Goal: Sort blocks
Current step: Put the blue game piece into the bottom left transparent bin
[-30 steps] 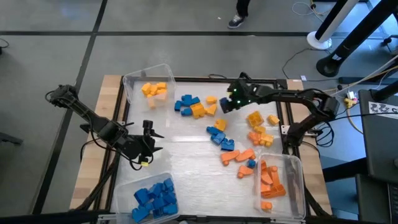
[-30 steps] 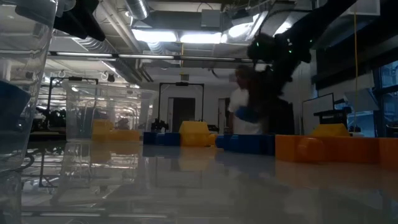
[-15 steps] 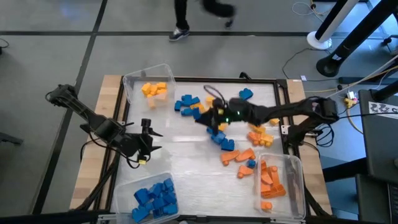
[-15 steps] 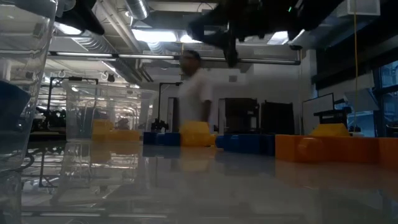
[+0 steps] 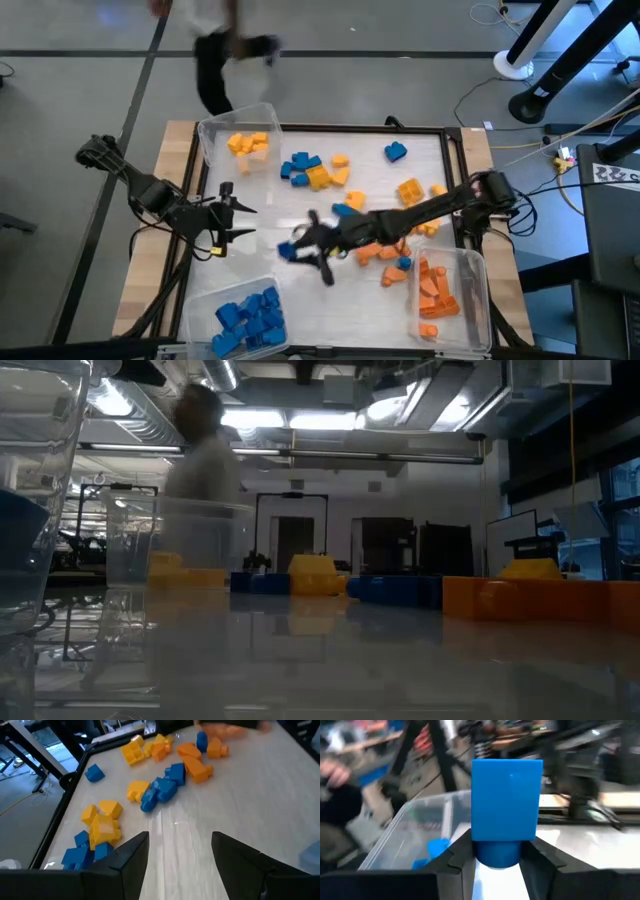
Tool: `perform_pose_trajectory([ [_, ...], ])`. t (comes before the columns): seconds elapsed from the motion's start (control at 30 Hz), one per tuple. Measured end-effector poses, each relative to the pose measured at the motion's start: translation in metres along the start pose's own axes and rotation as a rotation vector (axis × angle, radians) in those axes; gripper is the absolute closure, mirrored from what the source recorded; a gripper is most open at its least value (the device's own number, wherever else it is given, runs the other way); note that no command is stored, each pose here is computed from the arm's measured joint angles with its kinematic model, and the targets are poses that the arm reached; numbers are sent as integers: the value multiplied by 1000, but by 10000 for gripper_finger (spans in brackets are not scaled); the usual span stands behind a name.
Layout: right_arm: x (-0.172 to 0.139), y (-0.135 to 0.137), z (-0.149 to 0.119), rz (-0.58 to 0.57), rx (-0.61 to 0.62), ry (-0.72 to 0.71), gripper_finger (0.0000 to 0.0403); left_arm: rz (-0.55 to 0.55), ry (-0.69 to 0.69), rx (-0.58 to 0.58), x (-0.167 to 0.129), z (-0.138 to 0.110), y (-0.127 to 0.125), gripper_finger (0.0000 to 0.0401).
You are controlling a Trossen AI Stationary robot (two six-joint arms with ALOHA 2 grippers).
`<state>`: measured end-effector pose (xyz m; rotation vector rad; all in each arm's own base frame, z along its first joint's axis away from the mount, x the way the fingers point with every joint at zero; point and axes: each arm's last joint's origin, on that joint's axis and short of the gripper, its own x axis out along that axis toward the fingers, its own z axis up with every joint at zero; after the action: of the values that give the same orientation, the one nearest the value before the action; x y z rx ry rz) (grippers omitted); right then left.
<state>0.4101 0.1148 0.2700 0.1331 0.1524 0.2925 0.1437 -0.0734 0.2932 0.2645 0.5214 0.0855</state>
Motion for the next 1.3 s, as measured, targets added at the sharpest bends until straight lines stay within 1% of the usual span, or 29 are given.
perform_pose_trajectory([
  [0.17,42,14,-5,124,-122,112,276,5,-20,-20,-3,1,3,195],
  [0.23,56,21,-8,194,-137,158,276,4,-30,-29,-4,2,4,195],
  [0.37,75,27,-8,320,-145,164,276,4,-28,-29,-4,2,4,195],
  [0.47,83,28,-10,363,-144,152,276,4,-28,-28,-4,2,4,195],
  [0.57,86,28,-12,368,-143,158,276,4,-27,-25,-4,1,4,195],
  [0.7,89,26,-17,333,-143,167,276,3,-26,-23,-4,1,4,195],
  [0.97,91,25,-21,333,-142,175,273,2,-24,-22,-4,1,4,195],
  [1.07,91,25,-21,333,-143,170,259,2,-24,-22,-4,1,4,195],
  [1.3,92,24,-25,309,-135,184,211,2,-24,-22,-4,1,4,195],
])
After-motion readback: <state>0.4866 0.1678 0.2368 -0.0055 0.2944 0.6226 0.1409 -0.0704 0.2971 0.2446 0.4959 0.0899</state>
